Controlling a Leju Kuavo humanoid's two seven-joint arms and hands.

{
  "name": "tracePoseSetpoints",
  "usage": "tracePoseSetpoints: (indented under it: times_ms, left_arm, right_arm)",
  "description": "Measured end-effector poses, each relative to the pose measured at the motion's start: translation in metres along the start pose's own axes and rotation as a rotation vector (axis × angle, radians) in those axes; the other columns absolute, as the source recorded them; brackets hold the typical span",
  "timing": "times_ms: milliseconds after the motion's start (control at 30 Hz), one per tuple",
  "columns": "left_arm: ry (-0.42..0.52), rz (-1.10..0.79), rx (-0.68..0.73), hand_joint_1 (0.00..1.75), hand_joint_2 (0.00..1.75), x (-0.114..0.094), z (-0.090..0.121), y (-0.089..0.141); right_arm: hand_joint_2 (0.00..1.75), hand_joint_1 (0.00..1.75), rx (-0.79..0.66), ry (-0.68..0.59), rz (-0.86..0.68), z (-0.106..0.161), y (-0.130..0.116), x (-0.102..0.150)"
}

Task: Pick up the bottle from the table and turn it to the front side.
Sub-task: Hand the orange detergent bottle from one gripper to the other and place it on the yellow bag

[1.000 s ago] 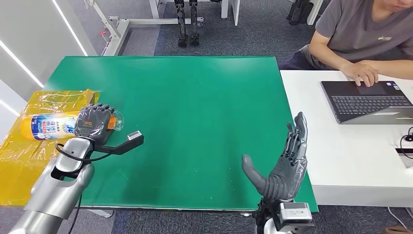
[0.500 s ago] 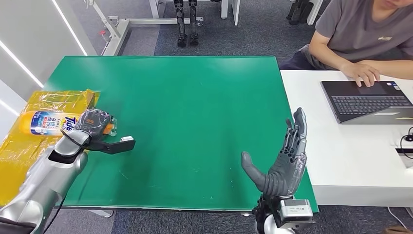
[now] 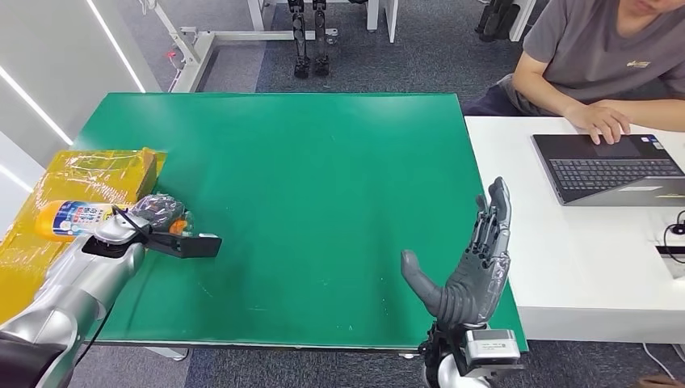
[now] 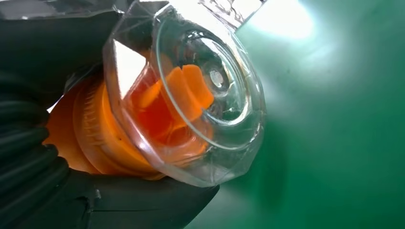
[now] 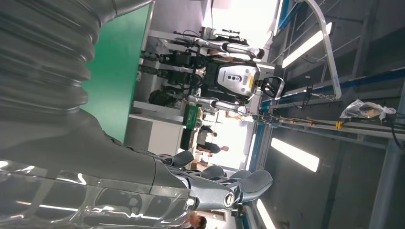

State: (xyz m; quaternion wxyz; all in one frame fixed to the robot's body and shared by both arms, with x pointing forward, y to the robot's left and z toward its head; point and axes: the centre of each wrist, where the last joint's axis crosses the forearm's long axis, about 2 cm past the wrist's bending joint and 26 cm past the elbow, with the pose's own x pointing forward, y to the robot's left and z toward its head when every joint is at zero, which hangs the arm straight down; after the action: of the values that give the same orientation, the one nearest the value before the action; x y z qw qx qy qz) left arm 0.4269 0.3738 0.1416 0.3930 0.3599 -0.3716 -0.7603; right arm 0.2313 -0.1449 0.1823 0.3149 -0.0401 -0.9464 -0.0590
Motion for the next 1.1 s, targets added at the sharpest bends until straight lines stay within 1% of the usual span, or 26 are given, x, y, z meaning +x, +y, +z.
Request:
tracePoseSetpoints:
  times_ms: [433,467,567,600,1100]
  left_arm:
    - [-0.031,-0.019,-0.056,1.75,1.75,0.015,-0.005,-0.011]
    - [-0.034,-0.023,-0.057,1.36,1.75,0.016,-0.005,-0.010]
    - [-0.040,-0.032,-0.056,0.05,1.75,0.018,-0.006,-0.010]
    - [-0.041,-0.034,-0.054,0.00,1.75,0.019,-0.007,-0.010]
    - [-0.028,-0.030,-0.025,0.00,1.75,0.022,-0.009,-0.006]
  right_arm:
    - [1.75,0.00,0.013,-0.010,-0.009,-0.003,0.001,0.000]
    - [1.75,0.00,0.014,-0.012,-0.008,-0.003,0.001,0.000]
    - [1.75,0.00,0.014,-0.016,-0.008,-0.004,0.002,0.000]
    - [1.75,0.00,0.014,-0.017,-0.008,-0.005,0.002,0.000]
    - [1.75,0.00,0.018,-0.018,-0.014,-0.006,0.002,-0.001]
